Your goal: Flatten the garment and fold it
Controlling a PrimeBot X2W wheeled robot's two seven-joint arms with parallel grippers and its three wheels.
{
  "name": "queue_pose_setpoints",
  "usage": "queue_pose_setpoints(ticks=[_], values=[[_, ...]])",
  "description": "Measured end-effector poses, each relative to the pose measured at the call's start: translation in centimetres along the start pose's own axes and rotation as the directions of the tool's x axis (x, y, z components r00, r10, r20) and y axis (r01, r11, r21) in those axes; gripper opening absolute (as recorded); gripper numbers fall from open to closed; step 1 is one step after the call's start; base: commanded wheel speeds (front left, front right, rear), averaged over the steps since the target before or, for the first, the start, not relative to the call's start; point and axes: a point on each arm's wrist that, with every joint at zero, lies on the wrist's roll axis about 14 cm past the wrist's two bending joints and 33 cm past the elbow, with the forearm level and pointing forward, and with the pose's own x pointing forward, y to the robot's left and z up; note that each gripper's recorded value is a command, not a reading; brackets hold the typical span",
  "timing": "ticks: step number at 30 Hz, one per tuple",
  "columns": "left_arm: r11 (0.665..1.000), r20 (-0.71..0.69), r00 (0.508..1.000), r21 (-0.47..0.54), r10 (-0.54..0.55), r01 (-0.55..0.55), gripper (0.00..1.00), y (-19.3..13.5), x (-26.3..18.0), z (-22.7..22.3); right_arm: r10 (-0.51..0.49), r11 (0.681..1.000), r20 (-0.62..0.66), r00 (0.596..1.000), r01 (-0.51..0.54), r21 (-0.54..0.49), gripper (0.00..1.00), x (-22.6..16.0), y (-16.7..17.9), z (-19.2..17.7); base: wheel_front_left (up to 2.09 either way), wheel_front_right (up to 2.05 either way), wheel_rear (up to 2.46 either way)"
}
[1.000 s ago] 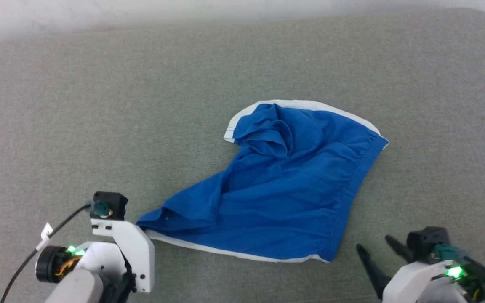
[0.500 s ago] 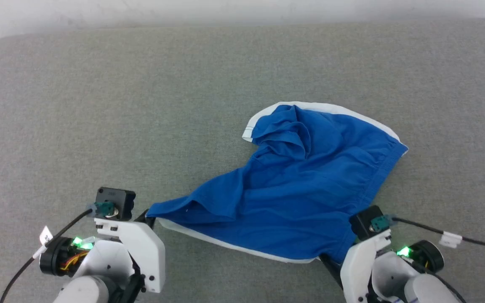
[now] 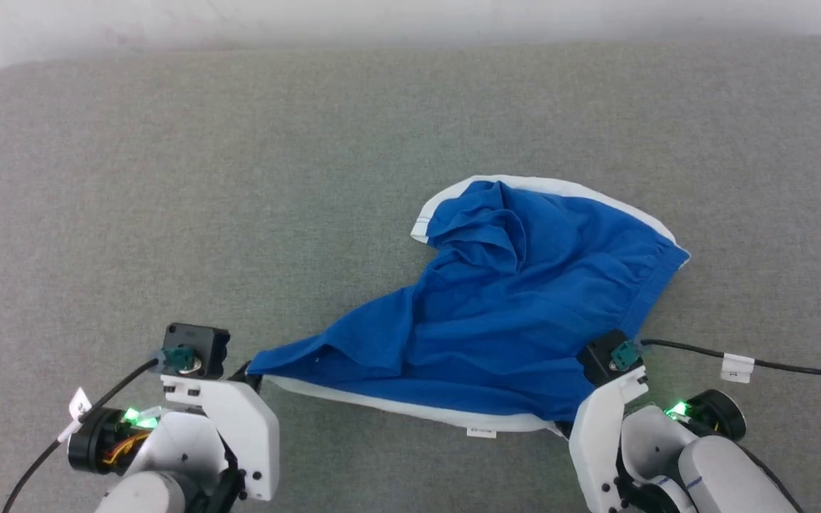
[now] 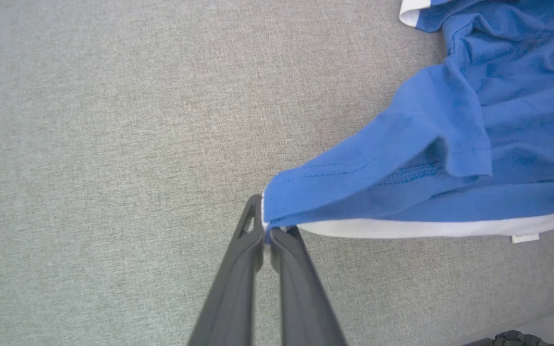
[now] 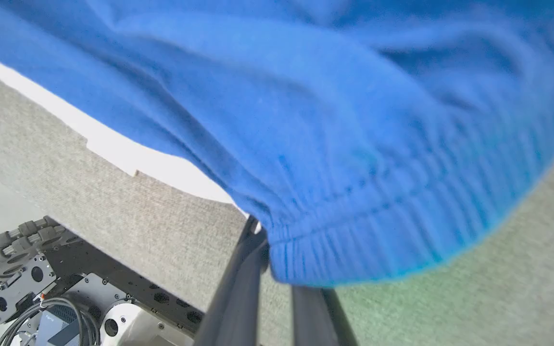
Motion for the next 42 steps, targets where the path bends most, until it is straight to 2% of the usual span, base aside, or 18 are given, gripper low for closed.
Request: queue_pose_setpoints(ticks=[5,9,12,17,21,24,26,29,34,37,39,42], values=[[1.000,0.036,0.999,-0.014,-0.013,0.014,0.00,-0.2,-1.0,1.4,0.027,0.998,0.063,0.998,-0.024,-0.056,0.00,-2.0,0.7,1.5,0.00,0.00,0.00],[0.998,0.164,0.986,-0.050,-0.019,0.027,0.00,0.2,-2.5,5.6,0.055,0.991,0.245,0.968,-0.022,-0.133,0.00,-5.9,1.1,6.7,0.00,0.00,0.00],[1.000,0.304,0.953,-0.021,-0.003,0.010,0.00,1.0,-4.0,10.7,0.052,0.982,0.399,0.916,0.025,-0.187,0.00,-9.8,0.5,11.8,0.00,0.00,0.00],[0.996,0.479,0.877,0.085,-0.039,-0.002,0.00,1.1,-6.5,19.1,0.059,0.962,0.585,0.809,0.111,-0.251,0.00,-15.9,-0.1,19.3,0.00,0.00,0.00],[0.989,0.530,0.847,0.139,-0.034,-0.047,0.00,2.1,-7.0,24.7,0.072,0.953,0.676,0.733,0.149,-0.263,0.00,-19.4,-0.5,24.8,0.00,0.00,0.00],[0.983,0.537,0.843,0.162,-0.018,-0.083,0.00,2.7,-6.4,28.2,0.067,0.950,0.716,0.695,0.174,-0.258,0.00,-21.0,-1.3,28.5,0.00,0.00,0.00],[0.979,0.542,0.840,0.171,0.001,-0.112,0.00,3.2,-5.7,30.3,0.070,0.949,0.735,0.675,0.183,-0.258,0.00,-21.5,-1.7,30.8,0.00,0.00,0.00],[0.973,0.557,0.830,0.182,0.019,-0.144,0.00,3.9,-4.2,33.4,0.066,0.948,0.779,0.623,0.204,-0.244,0.00,-22.2,-2.5,34.6,0.00,0.00,0.00],[0.958,0.642,0.760,0.146,0.100,-0.249,0.00,6.4,-1.9,38.9,0.080,0.952,0.848,0.524,0.211,-0.220,0.00,-22.0,-3.5,40.6,0.00,0.00,0.00],[0.961,0.688,0.714,0.089,0.130,-0.261,0.00,7.0,0.4,41.1,0.081,0.954,0.883,0.462,0.219,-0.202,0.00,-21.2,-4.5,43.6,0.00,0.00,0.00],[0.961,0.696,0.703,0.066,0.148,-0.267,0.00,7.3,2.6,41.6,0.072,0.954,0.891,0.449,0.230,-0.193,0.00,-19.9,-5.4,44.7,0.00,0.00,0.00],[0.962,0.668,0.721,0.026,0.185,-0.270,0.00,8.0,7.0,40.5,0.055,0.954,0.877,0.478,0.233,-0.187,0.00,-16.1,-6.6,45.3,0.00,0.00,0.00]])
